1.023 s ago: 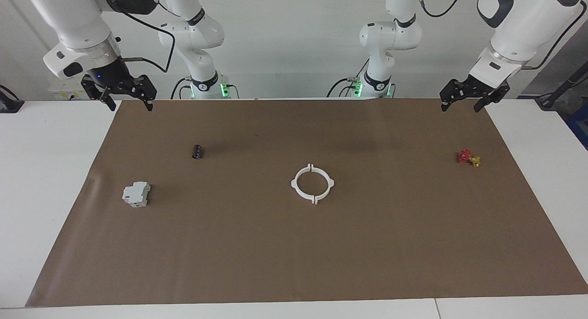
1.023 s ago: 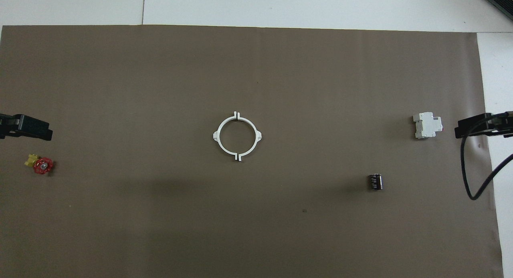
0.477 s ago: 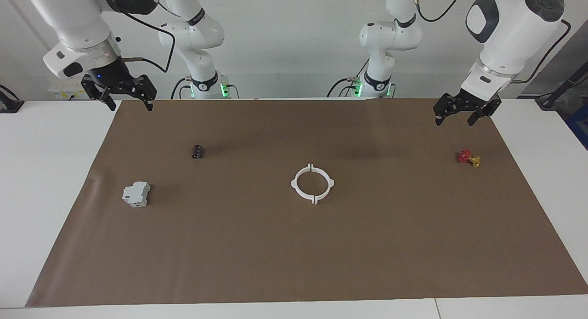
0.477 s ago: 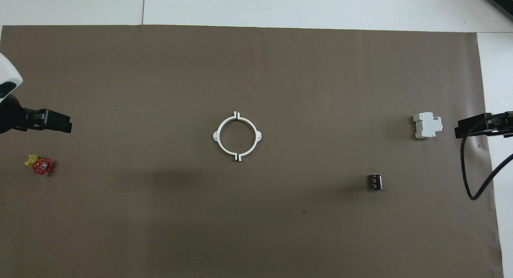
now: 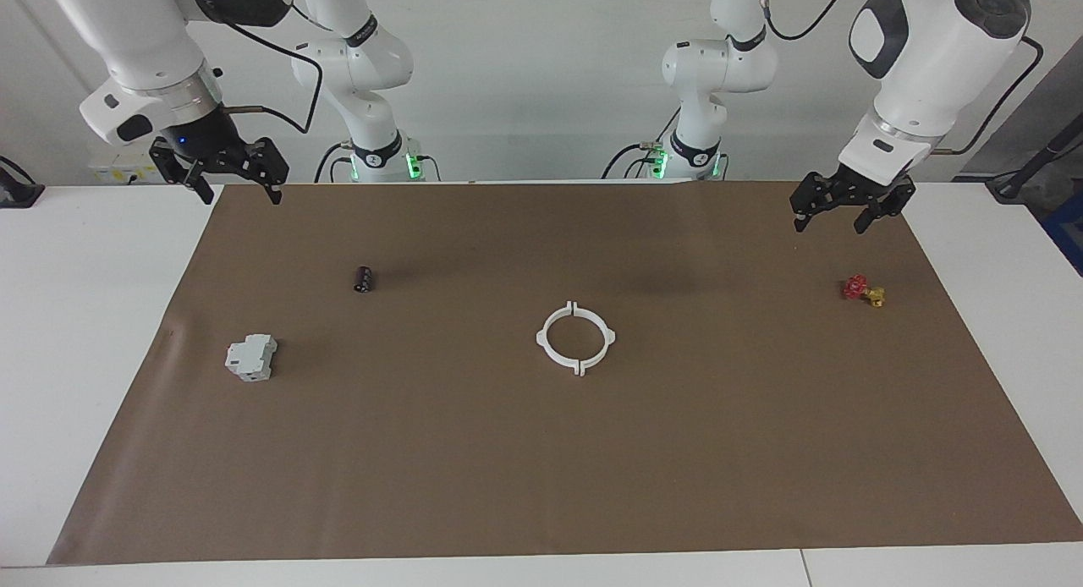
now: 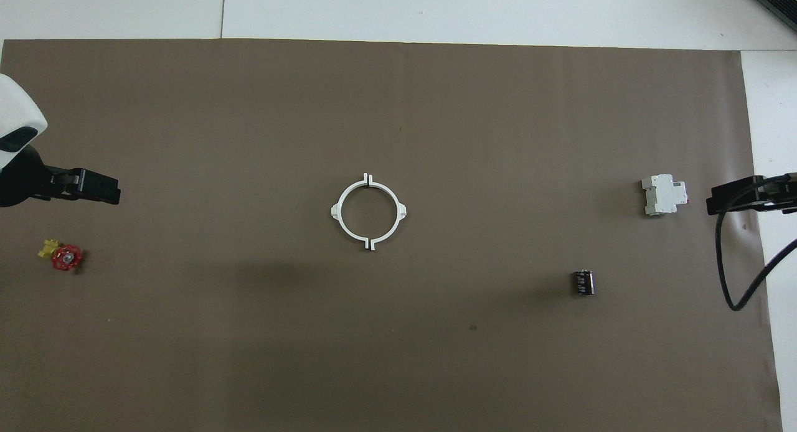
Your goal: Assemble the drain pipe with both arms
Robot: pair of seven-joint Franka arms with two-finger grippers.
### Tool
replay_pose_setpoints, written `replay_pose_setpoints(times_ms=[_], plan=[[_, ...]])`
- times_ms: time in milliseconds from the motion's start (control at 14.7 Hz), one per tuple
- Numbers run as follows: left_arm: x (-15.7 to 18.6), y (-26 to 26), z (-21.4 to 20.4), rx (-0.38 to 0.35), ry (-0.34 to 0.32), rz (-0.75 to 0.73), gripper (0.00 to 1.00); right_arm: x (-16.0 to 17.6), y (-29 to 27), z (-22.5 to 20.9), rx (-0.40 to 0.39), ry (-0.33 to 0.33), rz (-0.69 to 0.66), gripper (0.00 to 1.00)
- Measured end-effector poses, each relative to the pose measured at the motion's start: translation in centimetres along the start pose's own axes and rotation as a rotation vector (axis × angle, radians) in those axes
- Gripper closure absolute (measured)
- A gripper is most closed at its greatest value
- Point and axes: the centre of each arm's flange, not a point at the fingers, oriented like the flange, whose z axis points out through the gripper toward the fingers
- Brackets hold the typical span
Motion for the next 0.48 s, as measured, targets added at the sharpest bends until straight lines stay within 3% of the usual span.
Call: replay_pose_setpoints(times_ms=[477], plan=[[0.2,1.8,-0.2,0.0,0.005,0.028,0.0,0.0,0.0,0.0,0.0,0.0,0.0,0.0]])
